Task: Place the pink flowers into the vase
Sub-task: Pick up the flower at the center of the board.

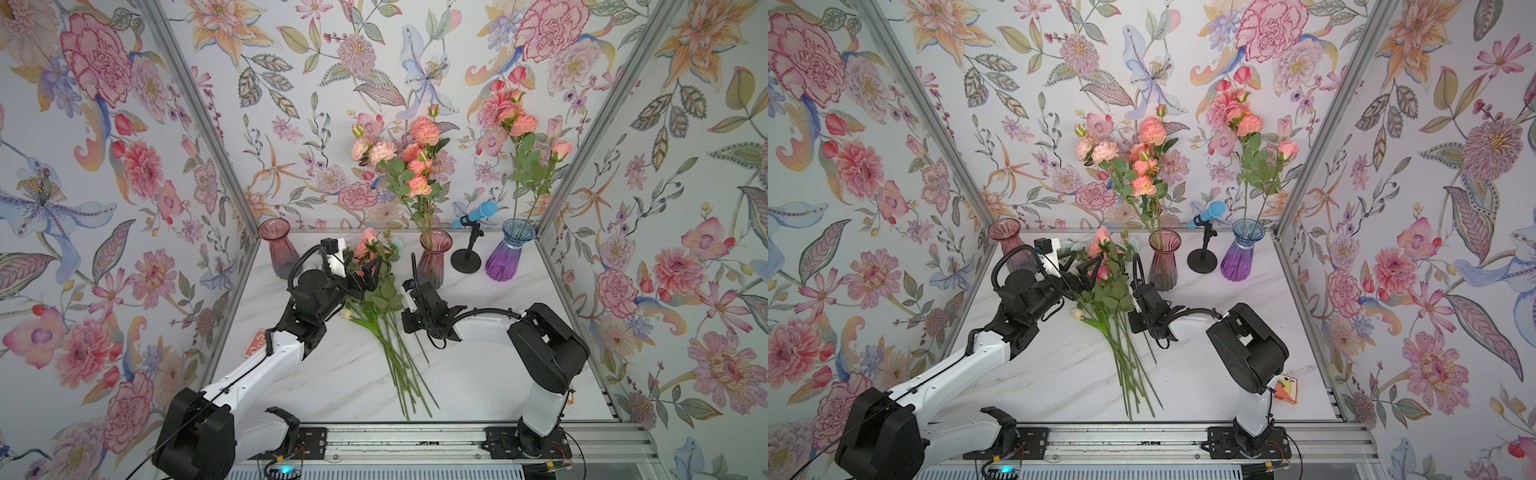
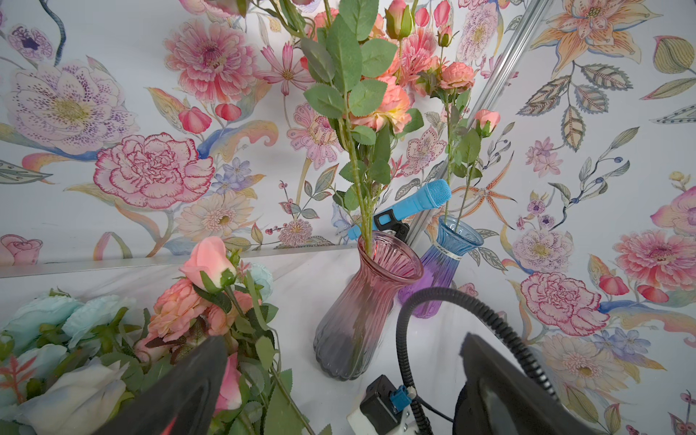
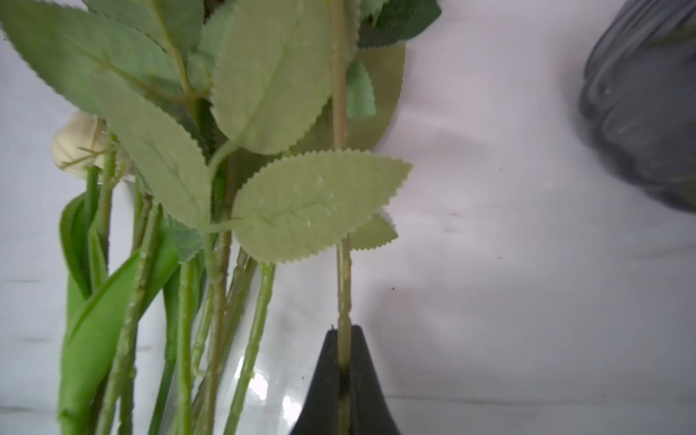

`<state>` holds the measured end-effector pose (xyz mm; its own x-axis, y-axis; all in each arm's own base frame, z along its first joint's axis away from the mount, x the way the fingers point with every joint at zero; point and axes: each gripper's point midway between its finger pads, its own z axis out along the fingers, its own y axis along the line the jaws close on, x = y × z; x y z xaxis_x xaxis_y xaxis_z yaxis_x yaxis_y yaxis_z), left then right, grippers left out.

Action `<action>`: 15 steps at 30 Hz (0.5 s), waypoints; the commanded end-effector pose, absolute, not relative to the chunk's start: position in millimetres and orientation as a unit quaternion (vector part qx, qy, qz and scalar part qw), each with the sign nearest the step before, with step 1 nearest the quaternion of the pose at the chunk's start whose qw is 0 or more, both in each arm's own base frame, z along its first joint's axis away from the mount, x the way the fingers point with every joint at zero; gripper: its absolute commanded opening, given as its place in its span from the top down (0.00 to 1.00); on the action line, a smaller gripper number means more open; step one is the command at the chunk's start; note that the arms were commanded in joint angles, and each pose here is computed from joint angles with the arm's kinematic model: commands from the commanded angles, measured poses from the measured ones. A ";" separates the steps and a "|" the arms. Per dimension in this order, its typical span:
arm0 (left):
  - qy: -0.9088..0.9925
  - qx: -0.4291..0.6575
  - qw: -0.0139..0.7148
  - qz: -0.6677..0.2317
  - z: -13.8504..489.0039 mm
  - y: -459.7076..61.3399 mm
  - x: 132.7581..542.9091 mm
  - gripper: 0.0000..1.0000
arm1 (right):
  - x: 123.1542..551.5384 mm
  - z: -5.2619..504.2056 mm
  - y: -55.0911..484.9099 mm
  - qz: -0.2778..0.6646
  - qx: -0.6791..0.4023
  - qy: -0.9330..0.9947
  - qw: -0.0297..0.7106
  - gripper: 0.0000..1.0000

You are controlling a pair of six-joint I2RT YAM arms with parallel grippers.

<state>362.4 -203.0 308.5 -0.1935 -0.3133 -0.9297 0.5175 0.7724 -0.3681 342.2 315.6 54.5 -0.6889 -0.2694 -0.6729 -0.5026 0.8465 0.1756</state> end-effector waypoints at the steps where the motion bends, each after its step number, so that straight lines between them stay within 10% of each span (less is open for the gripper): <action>1: 0.691 0.061 0.631 -0.348 310.7 -201.8 362.9 0.00 | 359.5 118.8 313.7 0.149 -0.224 0.873 0.406 0.96; 15: 0.685 0.064 0.611 -0.391 319.5 -220.2 377.3 0.00 | 338.6 202.5 328.2 0.174 -0.282 0.810 0.484 0.96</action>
